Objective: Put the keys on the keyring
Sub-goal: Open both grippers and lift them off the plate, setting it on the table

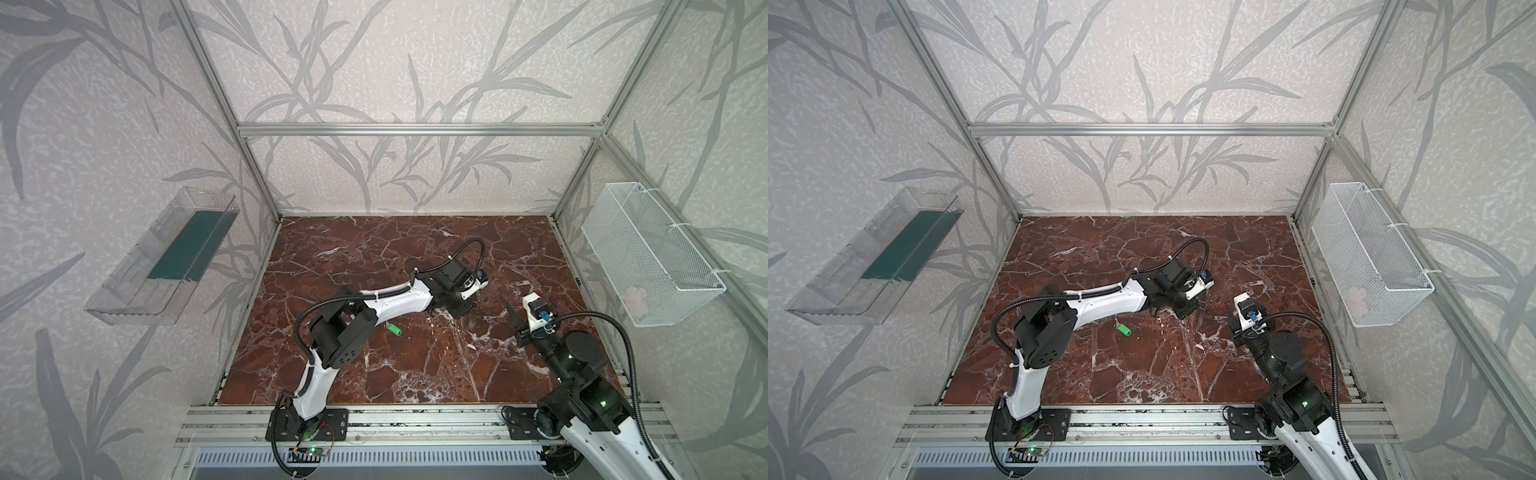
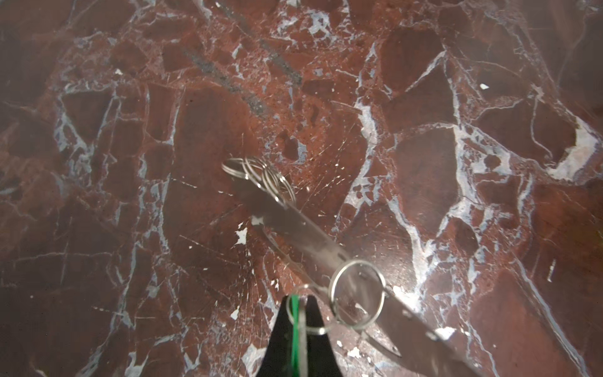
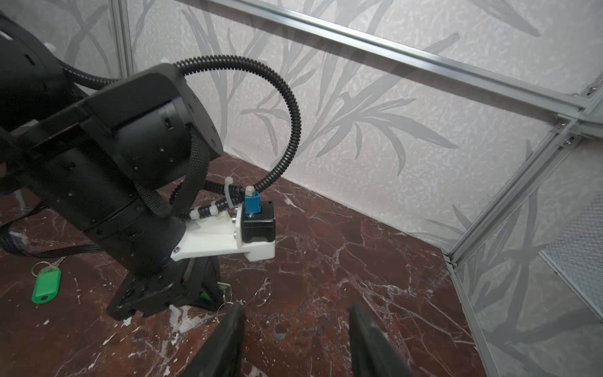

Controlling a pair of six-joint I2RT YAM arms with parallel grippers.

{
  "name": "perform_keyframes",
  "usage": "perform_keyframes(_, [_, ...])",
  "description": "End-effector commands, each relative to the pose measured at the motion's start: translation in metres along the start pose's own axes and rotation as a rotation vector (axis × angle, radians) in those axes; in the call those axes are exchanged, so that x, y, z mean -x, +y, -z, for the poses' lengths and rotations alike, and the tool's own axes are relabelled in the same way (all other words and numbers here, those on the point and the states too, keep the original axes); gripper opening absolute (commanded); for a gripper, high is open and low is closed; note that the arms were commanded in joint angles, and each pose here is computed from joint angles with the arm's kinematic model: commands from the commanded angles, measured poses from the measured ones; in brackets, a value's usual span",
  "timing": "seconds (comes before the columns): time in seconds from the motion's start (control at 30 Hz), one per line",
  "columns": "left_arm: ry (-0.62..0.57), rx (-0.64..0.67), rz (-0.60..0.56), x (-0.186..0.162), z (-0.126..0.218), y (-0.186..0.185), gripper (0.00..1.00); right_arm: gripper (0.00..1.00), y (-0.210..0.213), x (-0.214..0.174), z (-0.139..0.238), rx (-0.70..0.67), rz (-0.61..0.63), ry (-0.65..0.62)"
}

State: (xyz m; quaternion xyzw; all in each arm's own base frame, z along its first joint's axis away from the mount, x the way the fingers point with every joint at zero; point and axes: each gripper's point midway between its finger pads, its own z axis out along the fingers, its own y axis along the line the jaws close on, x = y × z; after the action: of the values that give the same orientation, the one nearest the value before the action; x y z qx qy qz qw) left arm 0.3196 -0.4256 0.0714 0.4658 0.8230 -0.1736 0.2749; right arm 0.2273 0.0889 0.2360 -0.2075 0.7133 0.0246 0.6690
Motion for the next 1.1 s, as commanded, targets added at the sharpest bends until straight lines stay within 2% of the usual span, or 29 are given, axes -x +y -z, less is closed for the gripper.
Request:
perform_keyframes(0.0, [0.053,0.145,0.054,-0.026,0.004,0.031,0.00,0.51,-0.001,0.008,0.001,0.006,-0.009,-0.002])
perform_keyframes(0.33, [0.213,0.251,-0.032,-0.087,0.018,0.054,0.00,0.51,0.014,-0.001,-0.007,0.078,0.000,0.039])
perform_keyframes(0.43, [0.260,0.300,-0.071,-0.102,0.029,0.065,0.05,0.51,0.013,-0.003,-0.008,0.073,-0.003,0.046])
perform_keyframes(0.57, [0.283,0.330,-0.107,-0.106,0.047,0.073,0.35,0.52,0.013,-0.005,-0.009,0.073,-0.004,0.055])
perform_keyframes(0.63, [0.273,0.355,-0.117,-0.102,0.058,0.077,0.46,0.52,0.016,-0.006,-0.011,0.086,-0.009,0.067])
perform_keyframes(0.67, [0.259,0.362,-0.121,-0.099,0.064,0.078,0.63,0.52,0.017,-0.006,-0.013,0.093,-0.015,0.075])
perform_keyframes(0.7, [0.240,0.375,-0.123,-0.094,0.071,0.080,0.71,0.52,0.019,-0.006,-0.014,0.102,-0.022,0.081])
perform_keyframes(0.73, [0.230,0.385,-0.121,-0.091,0.078,0.083,0.76,0.52,0.020,-0.006,-0.015,0.111,-0.028,0.087])
perform_keyframes(0.9, [0.163,0.399,-0.052,-0.083,0.125,0.095,0.75,0.52,0.036,-0.002,-0.020,0.200,-0.093,0.110])
perform_keyframes(1.07, [0.165,0.361,0.084,-0.107,0.151,0.098,0.72,0.51,0.061,-0.003,-0.034,0.300,-0.141,0.166])
